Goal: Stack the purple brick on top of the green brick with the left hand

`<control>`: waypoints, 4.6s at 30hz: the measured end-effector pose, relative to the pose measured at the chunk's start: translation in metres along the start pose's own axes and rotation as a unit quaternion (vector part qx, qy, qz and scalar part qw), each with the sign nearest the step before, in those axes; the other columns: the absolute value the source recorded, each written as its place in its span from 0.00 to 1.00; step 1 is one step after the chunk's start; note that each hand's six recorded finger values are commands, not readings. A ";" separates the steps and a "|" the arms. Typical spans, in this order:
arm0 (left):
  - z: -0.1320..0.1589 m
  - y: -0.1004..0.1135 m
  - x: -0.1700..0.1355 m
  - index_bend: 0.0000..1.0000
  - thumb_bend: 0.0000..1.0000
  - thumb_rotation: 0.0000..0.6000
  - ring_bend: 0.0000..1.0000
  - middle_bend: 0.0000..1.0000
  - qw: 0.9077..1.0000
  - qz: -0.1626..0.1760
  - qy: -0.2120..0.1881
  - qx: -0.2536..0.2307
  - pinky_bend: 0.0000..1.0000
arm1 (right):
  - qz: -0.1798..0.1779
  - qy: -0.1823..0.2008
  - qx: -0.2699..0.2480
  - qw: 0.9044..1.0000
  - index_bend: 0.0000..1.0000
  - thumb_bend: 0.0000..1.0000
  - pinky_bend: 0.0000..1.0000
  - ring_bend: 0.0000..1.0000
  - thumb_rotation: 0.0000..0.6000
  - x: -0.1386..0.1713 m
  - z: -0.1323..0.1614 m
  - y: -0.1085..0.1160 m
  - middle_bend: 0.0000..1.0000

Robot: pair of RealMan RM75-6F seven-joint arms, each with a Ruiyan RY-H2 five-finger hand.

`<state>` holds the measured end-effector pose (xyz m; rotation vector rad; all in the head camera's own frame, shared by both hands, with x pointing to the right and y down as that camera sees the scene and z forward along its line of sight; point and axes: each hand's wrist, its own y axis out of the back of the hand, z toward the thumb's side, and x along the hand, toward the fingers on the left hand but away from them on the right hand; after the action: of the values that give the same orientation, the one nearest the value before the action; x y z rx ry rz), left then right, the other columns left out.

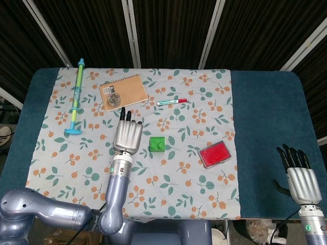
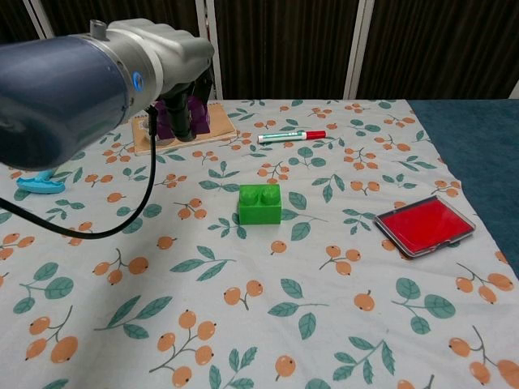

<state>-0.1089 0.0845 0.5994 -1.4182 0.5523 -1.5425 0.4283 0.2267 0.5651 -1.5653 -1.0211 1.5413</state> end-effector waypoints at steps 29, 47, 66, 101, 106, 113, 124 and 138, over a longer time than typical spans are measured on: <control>0.077 -0.047 0.031 0.55 0.48 1.00 0.13 0.53 0.999 -0.010 -0.036 0.014 0.02 | -0.001 -0.011 0.002 1.000 0.07 0.25 0.00 0.00 1.00 -0.007 -0.008 -0.002 0.01; 0.090 -0.043 0.022 0.55 0.48 1.00 0.13 0.53 0.999 0.001 -0.045 0.016 0.02 | 0.000 -0.007 0.001 1.000 0.07 0.25 0.00 0.00 1.00 -0.007 -0.006 -0.002 0.01; 0.103 -0.052 0.021 0.55 0.48 1.00 0.13 0.53 0.998 0.004 -0.056 0.021 0.02 | 0.000 -0.007 -0.001 1.000 0.07 0.25 0.00 0.00 1.00 -0.007 -0.007 0.000 0.01; 0.107 -0.073 0.028 0.53 0.48 1.00 0.13 0.52 0.997 -0.001 -0.050 0.059 0.02 | 0.002 -0.005 -0.005 1.000 0.07 0.25 0.00 0.00 1.00 -0.007 -0.007 -0.001 0.01; 0.102 -0.081 0.030 0.53 0.48 1.00 0.13 0.52 0.997 -0.006 -0.045 0.066 0.02 | 0.001 -0.007 -0.006 1.000 0.07 0.25 0.00 0.00 1.00 -0.006 -0.008 0.000 0.01; 0.092 -0.099 0.035 0.54 0.48 1.00 0.13 0.52 0.996 -0.013 -0.038 0.086 0.02 | 0.004 -0.007 -0.004 1.000 0.07 0.25 0.00 0.00 1.00 -0.007 -0.007 -0.002 0.01; 0.083 -0.110 0.036 0.52 0.48 1.00 0.13 0.50 0.995 -0.014 -0.033 0.098 0.02 | 0.005 -0.006 -0.002 1.000 0.07 0.25 0.00 0.00 1.00 -0.007 -0.006 -0.003 0.01; 0.078 -0.116 0.037 0.34 0.48 1.00 0.06 0.26 0.992 -0.011 -0.030 0.118 0.01 | 0.006 -0.005 -0.001 1.000 0.07 0.25 0.00 0.00 1.00 -0.007 -0.006 -0.004 0.01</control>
<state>-0.0698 0.1262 0.7318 -1.2870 0.3077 -1.5220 0.4339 0.2220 0.5720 -1.5705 -1.0202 1.5579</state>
